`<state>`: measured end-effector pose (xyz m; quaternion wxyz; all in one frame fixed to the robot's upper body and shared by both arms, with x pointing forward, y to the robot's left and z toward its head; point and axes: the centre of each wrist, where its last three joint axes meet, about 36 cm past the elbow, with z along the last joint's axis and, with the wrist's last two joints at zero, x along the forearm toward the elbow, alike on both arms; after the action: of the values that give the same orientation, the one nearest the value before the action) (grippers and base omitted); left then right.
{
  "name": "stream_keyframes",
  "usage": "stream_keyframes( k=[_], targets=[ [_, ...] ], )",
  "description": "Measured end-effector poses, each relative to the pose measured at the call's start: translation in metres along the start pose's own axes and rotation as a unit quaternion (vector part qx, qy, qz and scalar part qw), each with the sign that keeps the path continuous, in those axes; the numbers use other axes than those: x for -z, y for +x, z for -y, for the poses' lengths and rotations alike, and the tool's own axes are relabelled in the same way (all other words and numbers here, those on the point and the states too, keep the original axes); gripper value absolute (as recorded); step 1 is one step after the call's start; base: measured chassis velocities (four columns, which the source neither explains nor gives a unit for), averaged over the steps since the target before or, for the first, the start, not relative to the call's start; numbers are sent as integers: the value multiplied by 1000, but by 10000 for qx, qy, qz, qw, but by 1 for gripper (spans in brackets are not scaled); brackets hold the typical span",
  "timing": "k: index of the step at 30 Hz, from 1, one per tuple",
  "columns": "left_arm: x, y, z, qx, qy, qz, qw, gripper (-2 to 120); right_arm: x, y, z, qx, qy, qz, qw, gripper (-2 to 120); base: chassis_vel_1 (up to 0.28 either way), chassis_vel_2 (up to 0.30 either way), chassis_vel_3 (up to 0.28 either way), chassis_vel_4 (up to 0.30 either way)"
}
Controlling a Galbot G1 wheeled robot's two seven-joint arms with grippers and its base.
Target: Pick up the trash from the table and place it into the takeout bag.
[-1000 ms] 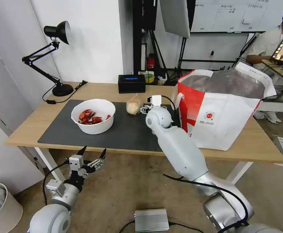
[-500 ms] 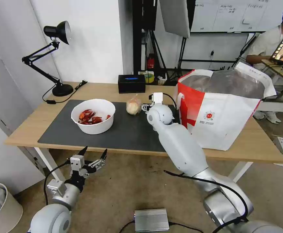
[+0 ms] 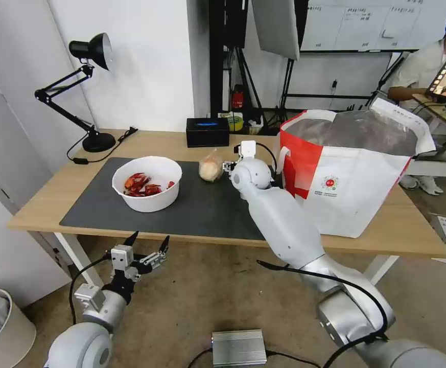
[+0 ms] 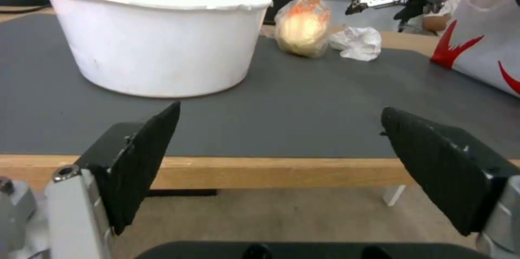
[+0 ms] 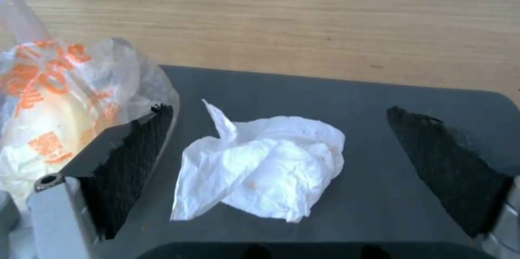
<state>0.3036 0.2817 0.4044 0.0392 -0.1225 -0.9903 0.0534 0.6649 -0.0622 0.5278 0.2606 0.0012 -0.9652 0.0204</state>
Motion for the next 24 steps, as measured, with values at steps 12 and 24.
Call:
stream_keyframes(
  k=[12,24],
  targets=[
    [2,-2,1,-55,-22,26,10000,100,3,-8,11,8,45,-86,10000,100,0,0,0,0],
    [6,-2,2,-90,-50,59,9999,100,2,-13,12,164,82,-186,9997,100,0,0,0,0]
  ],
)
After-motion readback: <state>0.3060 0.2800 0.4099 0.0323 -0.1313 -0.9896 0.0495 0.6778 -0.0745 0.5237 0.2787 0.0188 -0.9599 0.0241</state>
